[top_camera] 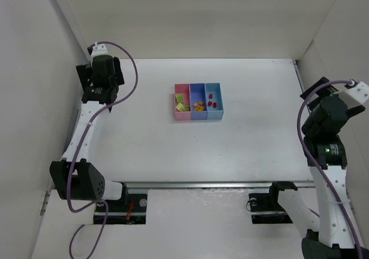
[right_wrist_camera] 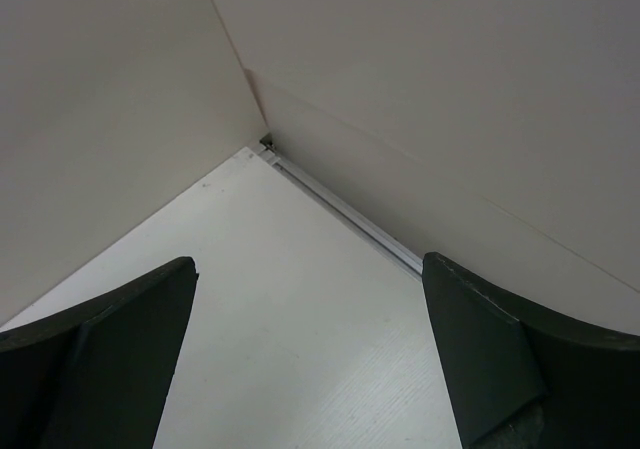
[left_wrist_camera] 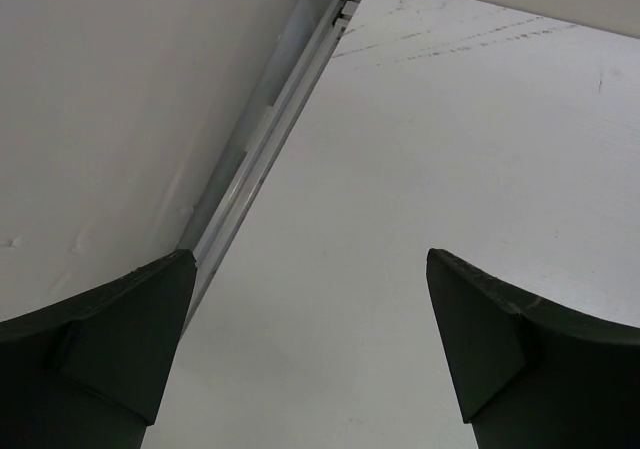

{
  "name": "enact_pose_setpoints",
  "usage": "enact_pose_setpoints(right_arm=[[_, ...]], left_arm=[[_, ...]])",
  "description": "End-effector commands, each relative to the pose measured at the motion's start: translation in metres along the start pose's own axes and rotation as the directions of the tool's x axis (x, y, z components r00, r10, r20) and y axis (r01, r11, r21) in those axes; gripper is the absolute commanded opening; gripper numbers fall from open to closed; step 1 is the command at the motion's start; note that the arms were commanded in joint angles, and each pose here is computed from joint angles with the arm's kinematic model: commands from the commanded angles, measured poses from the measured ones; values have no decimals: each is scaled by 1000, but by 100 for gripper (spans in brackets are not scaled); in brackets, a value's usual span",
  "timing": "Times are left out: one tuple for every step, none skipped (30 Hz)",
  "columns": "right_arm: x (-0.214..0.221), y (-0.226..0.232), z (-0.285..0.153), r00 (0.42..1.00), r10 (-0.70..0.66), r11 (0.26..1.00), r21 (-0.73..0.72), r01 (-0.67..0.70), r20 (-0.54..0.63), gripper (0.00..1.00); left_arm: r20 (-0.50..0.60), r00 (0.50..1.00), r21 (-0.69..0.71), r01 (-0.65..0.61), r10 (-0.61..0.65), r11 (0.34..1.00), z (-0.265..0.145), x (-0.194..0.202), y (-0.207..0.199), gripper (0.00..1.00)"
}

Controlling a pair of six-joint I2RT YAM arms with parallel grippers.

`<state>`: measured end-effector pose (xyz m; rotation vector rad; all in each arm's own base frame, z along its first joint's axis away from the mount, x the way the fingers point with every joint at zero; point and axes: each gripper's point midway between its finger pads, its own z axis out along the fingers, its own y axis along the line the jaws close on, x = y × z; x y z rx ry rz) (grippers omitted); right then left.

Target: Sort the legos into containers by color

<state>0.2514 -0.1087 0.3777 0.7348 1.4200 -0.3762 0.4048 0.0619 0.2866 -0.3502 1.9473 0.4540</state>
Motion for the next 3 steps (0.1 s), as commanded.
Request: enact_pose_setpoints(right_arm=[[-11,-3,-3,1000,18,1000,9,-19,23,99],[-14,-3,-5,1000,19,1000,9,-20,24,99],[-18,-5,-8,999,28,1000,6,-29,34,99]], left_arm=[[51,998,2,48,-48,999,-13,-11,6,100],[60,997,3,53,-54,999,-16,-14,8,100],[60,997,3,54,-54,999,-17,-12,9,100]])
